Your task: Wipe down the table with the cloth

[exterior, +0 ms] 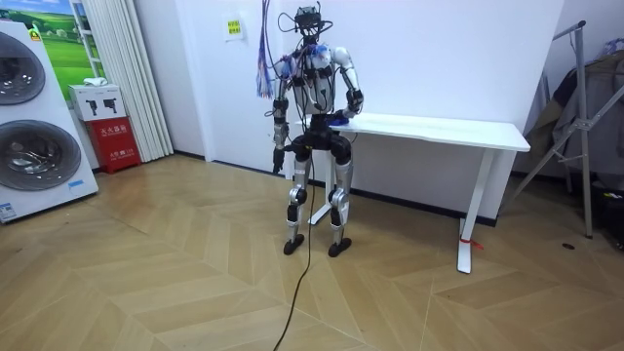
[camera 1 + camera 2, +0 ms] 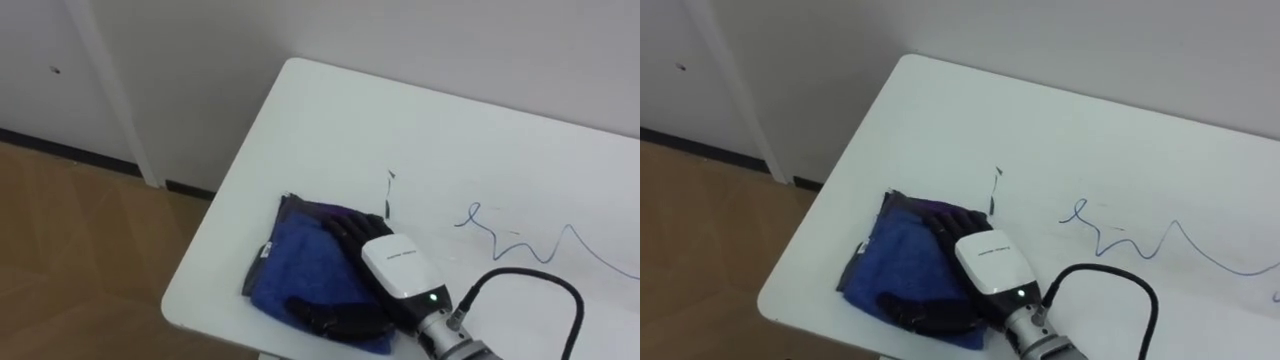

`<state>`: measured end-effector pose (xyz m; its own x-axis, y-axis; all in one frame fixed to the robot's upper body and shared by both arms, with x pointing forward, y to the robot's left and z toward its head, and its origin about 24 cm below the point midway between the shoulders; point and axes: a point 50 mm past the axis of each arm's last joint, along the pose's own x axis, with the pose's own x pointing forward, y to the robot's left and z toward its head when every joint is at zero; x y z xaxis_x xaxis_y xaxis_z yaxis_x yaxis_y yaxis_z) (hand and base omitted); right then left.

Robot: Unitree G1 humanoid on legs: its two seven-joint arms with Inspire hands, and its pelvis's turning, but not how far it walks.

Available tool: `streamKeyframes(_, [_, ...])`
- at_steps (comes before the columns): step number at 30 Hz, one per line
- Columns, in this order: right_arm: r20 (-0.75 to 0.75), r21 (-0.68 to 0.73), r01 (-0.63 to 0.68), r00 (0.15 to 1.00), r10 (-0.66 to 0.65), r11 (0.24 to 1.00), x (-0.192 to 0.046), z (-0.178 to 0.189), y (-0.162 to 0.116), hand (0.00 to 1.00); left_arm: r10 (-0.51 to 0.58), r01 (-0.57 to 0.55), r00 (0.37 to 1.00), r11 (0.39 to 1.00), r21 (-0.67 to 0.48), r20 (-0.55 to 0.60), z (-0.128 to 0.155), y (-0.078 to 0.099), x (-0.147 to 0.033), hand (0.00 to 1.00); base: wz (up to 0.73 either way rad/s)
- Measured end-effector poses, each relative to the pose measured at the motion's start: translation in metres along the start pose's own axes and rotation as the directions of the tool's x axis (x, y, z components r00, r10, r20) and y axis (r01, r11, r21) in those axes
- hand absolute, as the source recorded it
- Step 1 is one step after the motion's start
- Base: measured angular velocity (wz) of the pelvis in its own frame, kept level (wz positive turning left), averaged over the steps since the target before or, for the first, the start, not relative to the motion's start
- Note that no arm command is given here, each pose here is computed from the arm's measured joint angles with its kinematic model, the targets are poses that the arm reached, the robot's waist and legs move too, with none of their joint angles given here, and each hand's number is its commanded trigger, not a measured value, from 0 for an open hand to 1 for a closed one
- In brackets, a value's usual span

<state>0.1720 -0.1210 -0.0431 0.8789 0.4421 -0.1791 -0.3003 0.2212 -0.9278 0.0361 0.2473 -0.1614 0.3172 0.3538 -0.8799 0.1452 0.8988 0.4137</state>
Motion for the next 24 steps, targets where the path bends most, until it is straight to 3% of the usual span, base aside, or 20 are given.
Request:
streamKeyframes(2, [-0.001,0.006,0.007,1.0,-0.007,1.0,0.0,0.0,0.0,0.5,0.0,0.0,1.0,1.0,0.0,-0.001,0.0,0.0,0.0,0.0,0.0])
streamKeyframes(3, [-0.001,0.007,0.027,1.0,-0.027,1.0,0.001,0.0,-0.002,0.55,0.0,0.0,1.0,1.0,0.0,-0.002,0.0,0.0,0.0,0.0,0.0])
streamKeyframes(5, [-0.001,0.005,0.061,0.998,-0.061,0.998,0.002,-0.001,-0.005,0.75,0.0,0.0,1.0,1.0,0.0,-0.002,0.0,0.0,0.0,0.0,0.0])
streamKeyframes(6, [0.001,0.004,0.09,0.996,-0.09,0.996,0.004,-0.001,-0.008,1.0,0.0,0.0,1.0,1.0,0.0,-0.002,0.0,0.0,0.0,0.0,0.0])
streamKeyframes(12, [-0.001,0.043,0.164,0.986,-0.164,0.986,0.008,-0.002,-0.017,1.0,0.001,-0.001,1.0,1.0,0.0,-0.003,0.0,0.0,0.0,0.0,0.03])
streamKeyframes(24, [0.0,0.118,0.182,0.983,-0.184,0.976,0.006,-0.001,-0.015,1.0,0.023,-0.023,1.0,1.0,-0.006,-0.001,0.0,0.002,0.0,0.0,0.01])
